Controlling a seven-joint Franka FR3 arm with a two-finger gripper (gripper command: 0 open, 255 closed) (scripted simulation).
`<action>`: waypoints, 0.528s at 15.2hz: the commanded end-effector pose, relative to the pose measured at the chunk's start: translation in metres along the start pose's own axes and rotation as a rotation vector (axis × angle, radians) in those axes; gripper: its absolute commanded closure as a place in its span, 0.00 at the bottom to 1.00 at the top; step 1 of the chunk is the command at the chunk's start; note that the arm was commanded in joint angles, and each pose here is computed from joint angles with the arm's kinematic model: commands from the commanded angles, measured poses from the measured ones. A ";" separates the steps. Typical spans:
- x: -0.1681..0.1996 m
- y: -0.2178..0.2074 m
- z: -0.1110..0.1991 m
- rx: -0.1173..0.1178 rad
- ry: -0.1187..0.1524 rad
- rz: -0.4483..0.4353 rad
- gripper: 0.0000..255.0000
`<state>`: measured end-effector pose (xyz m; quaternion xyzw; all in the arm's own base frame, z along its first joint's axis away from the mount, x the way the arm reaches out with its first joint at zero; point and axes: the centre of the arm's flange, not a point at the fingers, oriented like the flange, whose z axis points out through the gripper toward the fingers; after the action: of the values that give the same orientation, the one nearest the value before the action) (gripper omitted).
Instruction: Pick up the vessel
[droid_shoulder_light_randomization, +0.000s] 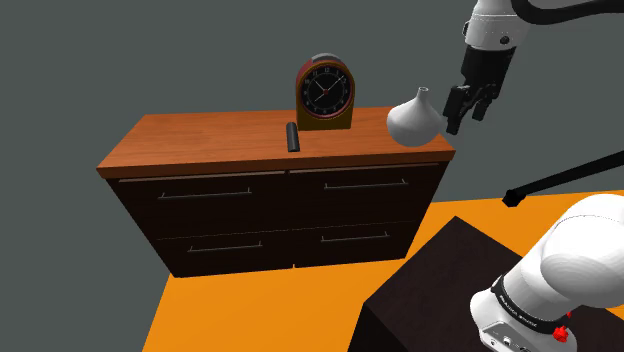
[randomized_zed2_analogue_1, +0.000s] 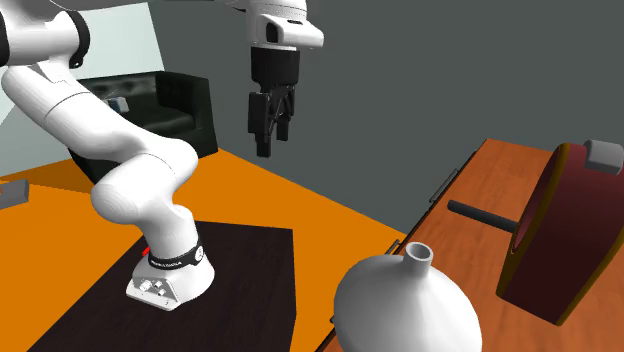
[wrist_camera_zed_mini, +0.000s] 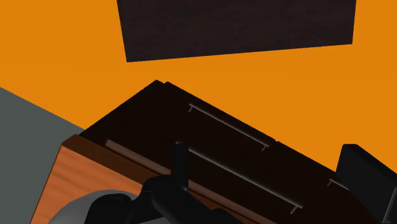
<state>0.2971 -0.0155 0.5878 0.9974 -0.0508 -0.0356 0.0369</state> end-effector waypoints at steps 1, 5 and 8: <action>0.000 0.000 0.000 0.000 0.000 0.000 0.00; 0.038 0.035 0.002 0.013 0.023 -0.007 0.00; 0.066 0.061 0.003 0.024 0.040 -0.012 0.00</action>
<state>0.3461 -0.0728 0.5867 0.9984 -0.0457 -0.0185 0.0269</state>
